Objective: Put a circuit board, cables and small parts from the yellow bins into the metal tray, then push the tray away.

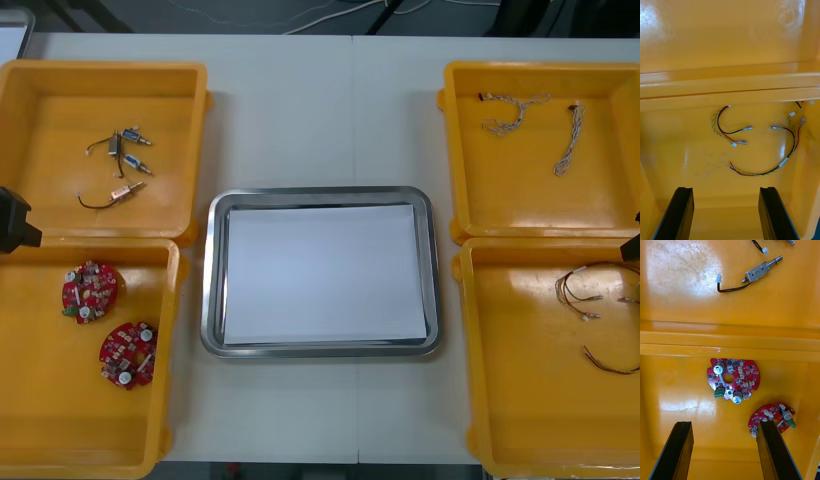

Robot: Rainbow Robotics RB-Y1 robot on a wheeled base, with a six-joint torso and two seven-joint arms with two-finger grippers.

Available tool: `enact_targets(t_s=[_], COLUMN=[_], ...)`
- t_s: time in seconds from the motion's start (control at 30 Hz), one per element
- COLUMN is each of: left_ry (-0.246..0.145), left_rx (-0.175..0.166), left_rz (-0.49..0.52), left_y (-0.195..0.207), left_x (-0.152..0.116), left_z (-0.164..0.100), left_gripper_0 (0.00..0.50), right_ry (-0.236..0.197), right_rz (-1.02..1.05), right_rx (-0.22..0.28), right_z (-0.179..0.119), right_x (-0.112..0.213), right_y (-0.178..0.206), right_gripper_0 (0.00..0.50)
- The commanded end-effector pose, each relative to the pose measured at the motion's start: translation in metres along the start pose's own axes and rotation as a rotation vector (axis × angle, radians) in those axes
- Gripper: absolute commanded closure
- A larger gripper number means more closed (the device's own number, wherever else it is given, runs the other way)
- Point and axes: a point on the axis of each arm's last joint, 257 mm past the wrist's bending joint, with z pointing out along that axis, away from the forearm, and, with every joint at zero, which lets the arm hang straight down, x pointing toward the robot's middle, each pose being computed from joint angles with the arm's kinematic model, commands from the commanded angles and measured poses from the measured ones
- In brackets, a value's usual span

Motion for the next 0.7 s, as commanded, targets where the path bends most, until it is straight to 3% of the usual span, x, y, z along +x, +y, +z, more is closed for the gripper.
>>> enact_targets(t_s=[0.03, 0.7], left_ry=[-0.026, -0.026], left_rx=[-0.055, -0.055], left_rz=[0.09, 0.09], left_y=[0.0187, 0.0187], left_x=[-0.0038, -0.0038], left_z=[-0.0147, -0.0147], left_gripper_0=[0.0, 0.0], right_ry=[-0.035, -0.035], right_rz=[0.013, 0.013], right_rx=[0.003, 0.003], right_z=[-0.0093, -0.0093], right_x=[-0.0044, -0.0044], right_y=[-0.0026, -0.0026], right_gripper_0=[0.0, 0.0])
